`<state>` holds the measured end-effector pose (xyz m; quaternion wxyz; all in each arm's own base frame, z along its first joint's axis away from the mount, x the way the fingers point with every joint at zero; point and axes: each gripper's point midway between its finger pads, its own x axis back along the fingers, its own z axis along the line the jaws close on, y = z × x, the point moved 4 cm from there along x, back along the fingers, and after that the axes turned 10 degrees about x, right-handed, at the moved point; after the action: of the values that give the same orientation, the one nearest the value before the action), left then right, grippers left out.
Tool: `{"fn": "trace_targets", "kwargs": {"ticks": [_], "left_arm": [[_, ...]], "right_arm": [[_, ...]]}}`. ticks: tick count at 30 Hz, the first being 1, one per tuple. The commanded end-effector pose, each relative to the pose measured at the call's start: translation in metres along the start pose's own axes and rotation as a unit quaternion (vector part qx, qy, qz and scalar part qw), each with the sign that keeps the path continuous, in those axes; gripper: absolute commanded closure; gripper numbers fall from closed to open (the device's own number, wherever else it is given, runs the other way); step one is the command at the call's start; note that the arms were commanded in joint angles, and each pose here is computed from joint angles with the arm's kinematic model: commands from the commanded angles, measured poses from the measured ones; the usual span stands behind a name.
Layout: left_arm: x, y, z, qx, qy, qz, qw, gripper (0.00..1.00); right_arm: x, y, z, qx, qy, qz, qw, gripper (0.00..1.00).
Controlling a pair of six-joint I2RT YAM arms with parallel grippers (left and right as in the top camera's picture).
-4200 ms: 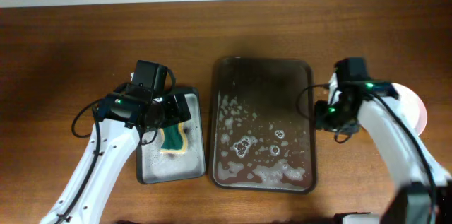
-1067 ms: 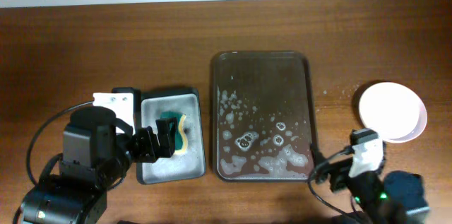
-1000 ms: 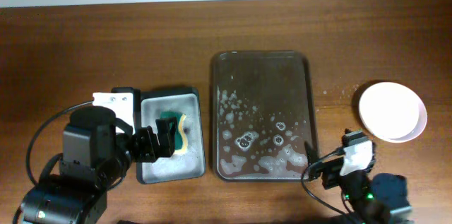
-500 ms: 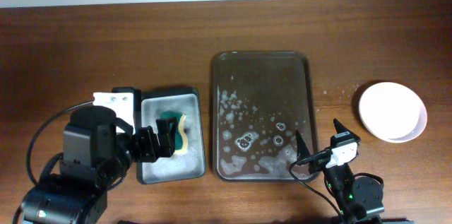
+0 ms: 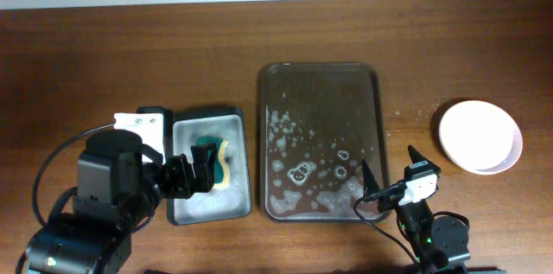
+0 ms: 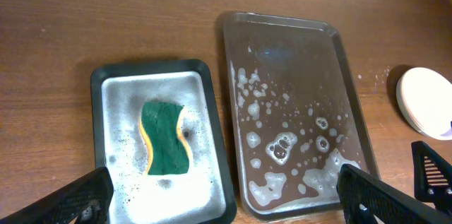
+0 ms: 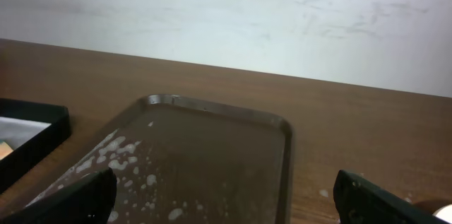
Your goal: Clean dirty plates on tray and stack at the side
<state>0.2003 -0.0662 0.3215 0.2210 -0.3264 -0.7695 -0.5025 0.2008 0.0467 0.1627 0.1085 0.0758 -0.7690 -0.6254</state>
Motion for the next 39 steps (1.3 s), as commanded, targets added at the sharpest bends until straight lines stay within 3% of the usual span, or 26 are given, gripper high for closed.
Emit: {"fn": "trace_targets", "kwargs": {"ticks": [1,3,9,15,24,30,39], "left_arm": [[0.01,-0.001,0.002,-0.012,0.002,-0.013,1.0,0.01],[0.021,0.009,0.015,-0.004,0.04,-0.064,0.997,0.01],[0.04,0.022,0.037,0.027,0.031,-0.214,0.976,0.01],[0.011,-0.008,0.046,-0.059,-0.04,-0.313,0.947,0.0],[-0.05,-0.062,0.081,-0.07,-0.058,-0.356,0.93,0.01],[-0.094,-0.082,0.1,-0.067,-0.053,-0.348,0.934,0.01],[-0.097,-0.084,0.104,-0.062,-0.042,-0.342,0.937,0.01]], "right_arm": [[0.0,-0.002,0.001,0.0,0.0,-0.002,1.0,0.01],[0.0,-0.002,0.001,0.0,0.0,-0.002,1.0,0.01],[0.0,-0.002,0.001,0.0,0.0,-0.002,1.0,0.01],[0.0,-0.002,0.001,0.0,0.0,-0.002,1.0,0.01],[0.0,-0.002,0.001,0.0,0.0,-0.002,1.0,0.01],[0.0,-0.002,0.001,0.0,0.0,-0.002,1.0,0.01],[0.0,-0.002,0.001,0.0,0.0,-0.002,1.0,0.01]]}}
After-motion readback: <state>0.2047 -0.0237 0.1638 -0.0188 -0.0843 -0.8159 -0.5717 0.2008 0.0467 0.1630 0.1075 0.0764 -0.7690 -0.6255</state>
